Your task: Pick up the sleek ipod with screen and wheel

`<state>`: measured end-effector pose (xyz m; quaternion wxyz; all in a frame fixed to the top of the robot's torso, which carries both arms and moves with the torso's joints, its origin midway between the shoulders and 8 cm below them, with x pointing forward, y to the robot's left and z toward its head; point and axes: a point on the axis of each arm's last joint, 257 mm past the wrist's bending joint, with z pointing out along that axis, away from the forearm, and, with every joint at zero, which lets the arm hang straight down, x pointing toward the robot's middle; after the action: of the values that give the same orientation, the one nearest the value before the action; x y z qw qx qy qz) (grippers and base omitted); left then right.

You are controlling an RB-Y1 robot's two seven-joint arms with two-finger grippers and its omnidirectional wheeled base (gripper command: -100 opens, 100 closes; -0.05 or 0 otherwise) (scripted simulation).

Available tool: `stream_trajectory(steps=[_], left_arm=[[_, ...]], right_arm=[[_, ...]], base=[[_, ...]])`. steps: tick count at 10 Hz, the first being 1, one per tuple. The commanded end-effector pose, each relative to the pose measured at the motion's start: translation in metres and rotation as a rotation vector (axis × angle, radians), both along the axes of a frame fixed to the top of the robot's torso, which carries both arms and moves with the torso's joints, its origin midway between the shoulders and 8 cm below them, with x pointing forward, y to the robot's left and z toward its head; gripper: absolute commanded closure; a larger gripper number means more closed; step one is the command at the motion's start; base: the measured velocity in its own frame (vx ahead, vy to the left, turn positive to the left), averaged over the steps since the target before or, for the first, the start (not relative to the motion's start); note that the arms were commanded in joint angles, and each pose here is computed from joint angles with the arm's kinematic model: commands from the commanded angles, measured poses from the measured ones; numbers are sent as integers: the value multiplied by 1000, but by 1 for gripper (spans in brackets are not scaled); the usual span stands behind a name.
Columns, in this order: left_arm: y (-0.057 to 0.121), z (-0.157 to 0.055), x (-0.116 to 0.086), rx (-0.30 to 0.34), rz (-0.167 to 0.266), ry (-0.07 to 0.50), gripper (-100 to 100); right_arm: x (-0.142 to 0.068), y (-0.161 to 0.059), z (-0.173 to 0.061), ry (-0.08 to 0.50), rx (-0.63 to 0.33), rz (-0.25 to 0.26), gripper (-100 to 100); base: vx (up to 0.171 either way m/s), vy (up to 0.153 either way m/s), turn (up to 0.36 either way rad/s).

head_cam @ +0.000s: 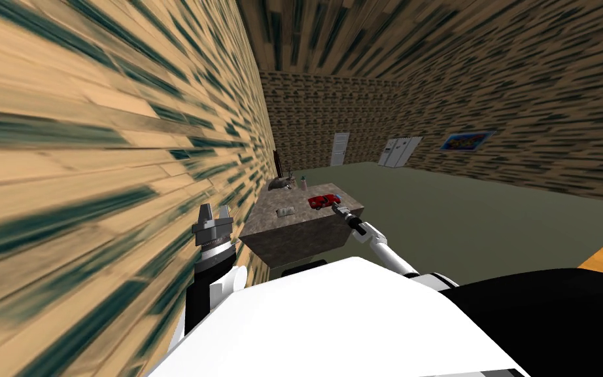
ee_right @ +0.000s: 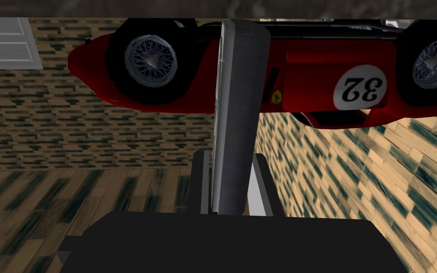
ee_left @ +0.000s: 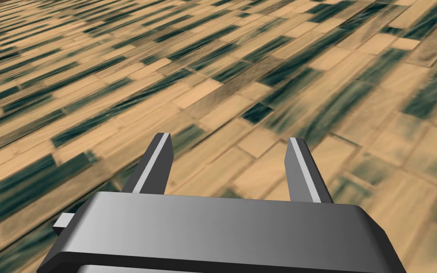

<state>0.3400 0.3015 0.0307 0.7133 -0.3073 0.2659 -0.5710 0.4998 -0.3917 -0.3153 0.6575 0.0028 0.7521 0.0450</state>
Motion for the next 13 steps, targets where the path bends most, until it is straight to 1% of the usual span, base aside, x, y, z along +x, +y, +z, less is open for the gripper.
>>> stream_trajectory(steps=[1, 2, 3, 4, 5, 6, 7, 8, 9, 10, 11, 12, 13], left_arm=[[0, 0, 0, 0, 0, 0, 0], [0, 0, 0, 0, 0, 0, 0], [0, 0, 0, 0, 0, 0, 0], [0, 0, 0, 0, 0, 0, 0], [0, 0, 0, 0, 0, 0, 0], [0, 0, 0, 0, 0, 0, 0], [0, 0, 0, 0, 0, 0, 0], [0, 0, 0, 0, 0, 0, 0], [0, 0, 0, 0, 0, 0, 0], [0, 0, 0, 0, 0, 0, 0], [0, 0, 0, 0, 0, 0, 0], [0, 0, 0, 0, 0, 0, 0], [0, 0, 0, 0, 0, 0, 0]], right_arm=[[-14, -13, -3, 9, 1, -49, 100], [-21, -11, -3, 7, -1, -46, 100], [-29, -25, -4, 13, -1, -94, 100], [-38, -25, -6, 18, -4, -94, 100], [-38, -21, 2, 2, -6, -86, 100], [-51, -35, 1, 11, -10, -136, 100], [-58, -34, 4, 7, -14, -132, 100], [-70, -49, 3, 17, -19, -184, 100], [-78, -49, 4, 20, -24, -183, 100], [-78, -46, 10, 7, -26, -177, 100], [-95, -63, 8, 24, -36, -232, 100], [-102, -62, 10, 25, -41, -230, 100], [-99, -59, 17, 11, -42, -224, 100]], base=[[-2, -32, 215], [-5, -44, 178], [-6, -54, 288], [-11, -52, 131], [-9, -21, -31], [-12, -37, 240], [-10, -45, 151], [-8, -53, 240], [-10, -52, 147], [-8, -21, -13], [-10, -24, 184], [-14, -31, 164], [-10, -22, 33]])
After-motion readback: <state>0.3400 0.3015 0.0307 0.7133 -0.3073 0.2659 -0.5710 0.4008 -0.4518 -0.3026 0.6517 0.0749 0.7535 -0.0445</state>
